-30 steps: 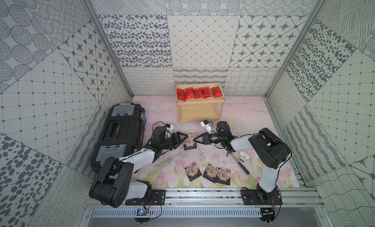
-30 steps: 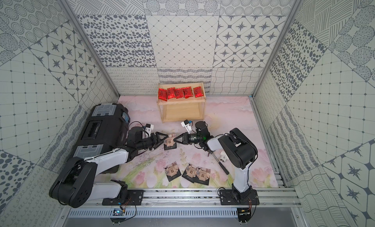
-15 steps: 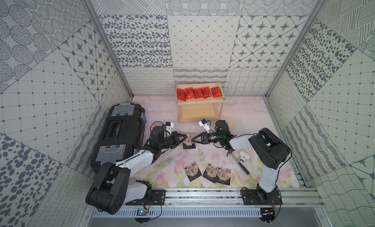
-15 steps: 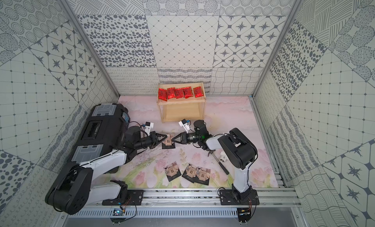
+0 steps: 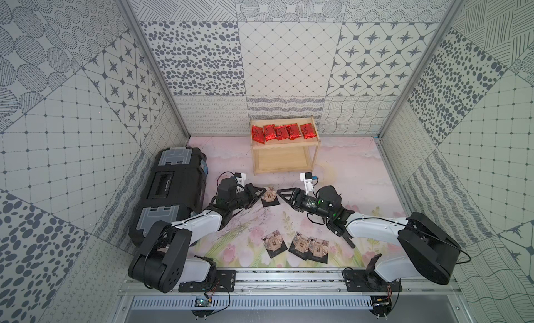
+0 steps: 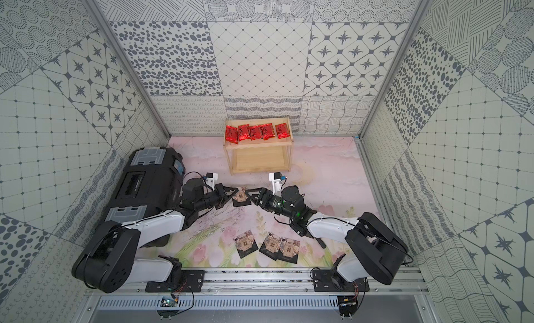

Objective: Place the tea bags on the shelf by color
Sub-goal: Pick up the tea bag from the center of the board.

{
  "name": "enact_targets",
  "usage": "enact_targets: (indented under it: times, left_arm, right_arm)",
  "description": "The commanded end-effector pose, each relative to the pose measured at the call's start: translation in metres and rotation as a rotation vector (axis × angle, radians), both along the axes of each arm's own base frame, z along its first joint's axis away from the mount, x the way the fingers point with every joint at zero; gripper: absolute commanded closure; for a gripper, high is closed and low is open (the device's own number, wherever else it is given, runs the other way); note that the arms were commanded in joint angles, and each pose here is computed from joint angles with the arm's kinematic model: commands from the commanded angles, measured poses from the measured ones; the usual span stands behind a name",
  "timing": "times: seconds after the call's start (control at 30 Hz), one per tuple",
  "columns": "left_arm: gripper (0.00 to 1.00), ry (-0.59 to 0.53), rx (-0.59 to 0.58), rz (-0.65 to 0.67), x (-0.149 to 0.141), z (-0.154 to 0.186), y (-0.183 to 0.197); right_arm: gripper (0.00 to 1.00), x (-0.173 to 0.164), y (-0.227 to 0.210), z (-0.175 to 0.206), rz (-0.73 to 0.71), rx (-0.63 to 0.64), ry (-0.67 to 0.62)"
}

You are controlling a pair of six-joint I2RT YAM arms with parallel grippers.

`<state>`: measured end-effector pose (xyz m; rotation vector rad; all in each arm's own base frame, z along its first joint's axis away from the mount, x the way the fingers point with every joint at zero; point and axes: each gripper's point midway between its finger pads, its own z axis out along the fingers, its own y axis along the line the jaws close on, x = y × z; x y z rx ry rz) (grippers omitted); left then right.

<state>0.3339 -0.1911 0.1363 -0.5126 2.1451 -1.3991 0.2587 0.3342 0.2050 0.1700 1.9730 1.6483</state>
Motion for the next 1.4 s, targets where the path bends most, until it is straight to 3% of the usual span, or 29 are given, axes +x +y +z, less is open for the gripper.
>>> enact_targets:
  times: [0.0, 0.33, 0.6, 0.97, 1.3, 1.37]
  left_arm:
    - [1.00, -0.157, -0.097, 0.121, 0.024, 0.050, 0.006]
    - [1.00, -0.218, -0.200, 0.108, 0.033, 0.072, 0.001]
    - [1.00, -0.206, -0.296, 0.090, 0.042, 0.070, -0.004]
    - [1.00, -0.212, -0.283, 0.075, 0.038, 0.072, -0.004]
    - [1.00, -0.216, -0.262, 0.061, 0.034, 0.071, -0.006]
    - [1.00, -0.216, -0.255, 0.062, 0.034, 0.070, -0.006]
  right_arm:
    - [0.27, 0.014, -0.015, -0.004, -0.169, 0.058, 0.052]
    - [0.28, 0.027, 0.019, -0.022, -0.094, 0.233, 0.118]
    - [0.49, 0.049, 0.026, -0.025, -0.093, 0.322, 0.110]
    - [0.78, 0.059, 0.026, -0.024, -0.099, 0.321, 0.095]
    - [0.84, 0.063, 0.029, -0.021, -0.086, 0.327, 0.084]
    - [0.89, 0.064, 0.028, -0.021, -0.089, 0.329, 0.085]
